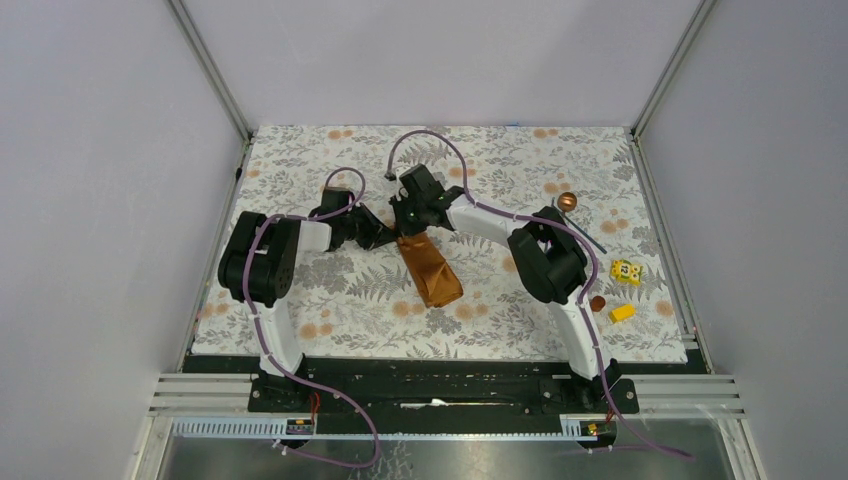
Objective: Fold the napkin into a case and place the utensils inside
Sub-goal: Pick up the top corner of the smaller rectangle folded napkin.
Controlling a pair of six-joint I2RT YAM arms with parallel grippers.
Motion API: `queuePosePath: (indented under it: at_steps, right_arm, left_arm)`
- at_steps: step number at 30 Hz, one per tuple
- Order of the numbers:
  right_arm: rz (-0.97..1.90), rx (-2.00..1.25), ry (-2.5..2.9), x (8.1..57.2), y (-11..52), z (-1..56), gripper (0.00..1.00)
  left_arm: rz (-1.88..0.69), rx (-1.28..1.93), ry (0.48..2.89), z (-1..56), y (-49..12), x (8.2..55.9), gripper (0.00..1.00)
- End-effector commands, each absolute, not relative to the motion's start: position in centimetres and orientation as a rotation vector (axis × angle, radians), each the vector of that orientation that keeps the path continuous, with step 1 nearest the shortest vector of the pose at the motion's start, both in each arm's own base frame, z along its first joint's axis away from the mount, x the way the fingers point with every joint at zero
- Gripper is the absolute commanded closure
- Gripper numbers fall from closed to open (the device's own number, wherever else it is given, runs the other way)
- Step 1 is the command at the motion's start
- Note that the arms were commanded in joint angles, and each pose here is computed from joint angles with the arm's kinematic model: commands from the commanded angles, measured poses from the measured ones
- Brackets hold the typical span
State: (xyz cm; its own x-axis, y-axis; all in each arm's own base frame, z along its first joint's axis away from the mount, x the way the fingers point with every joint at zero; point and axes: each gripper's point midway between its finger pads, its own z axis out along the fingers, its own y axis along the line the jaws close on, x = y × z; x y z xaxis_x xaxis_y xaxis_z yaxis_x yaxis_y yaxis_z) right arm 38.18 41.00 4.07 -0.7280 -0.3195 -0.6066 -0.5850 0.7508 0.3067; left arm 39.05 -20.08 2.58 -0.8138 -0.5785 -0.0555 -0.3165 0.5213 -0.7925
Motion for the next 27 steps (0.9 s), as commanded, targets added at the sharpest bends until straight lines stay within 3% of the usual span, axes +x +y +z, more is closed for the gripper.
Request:
queuePosePath:
  at_steps: [1, 9, 18, 27]
  right_arm:
    - [0.833, -0.694, 2.384, 37.7, 41.5, 5.2, 1.0]
    - [0.949, -0.753, 2.367, 38.2, 40.7, 4.1, 0.9]
    - [1.037, -0.796, 2.354, 37.5, 40.9, 3.8, 0.9]
    - [1.085, -0.819, 2.356, 37.0, 41.2, 3.8, 0.75]
  left_arm:
    - [-1.201, -0.696, 2.411, 3.3, -20.2, 39.6, 0.94]
    - [-1.187, -0.701, 2.407, 4.1, -19.9, 39.0, 0.86]
    - [-1.153, -0.689, 2.348, 6.4, -18.5, 39.4, 0.59]
    - [-1.133, -0.717, 2.337, 6.0, -18.1, 41.0, 0.58]
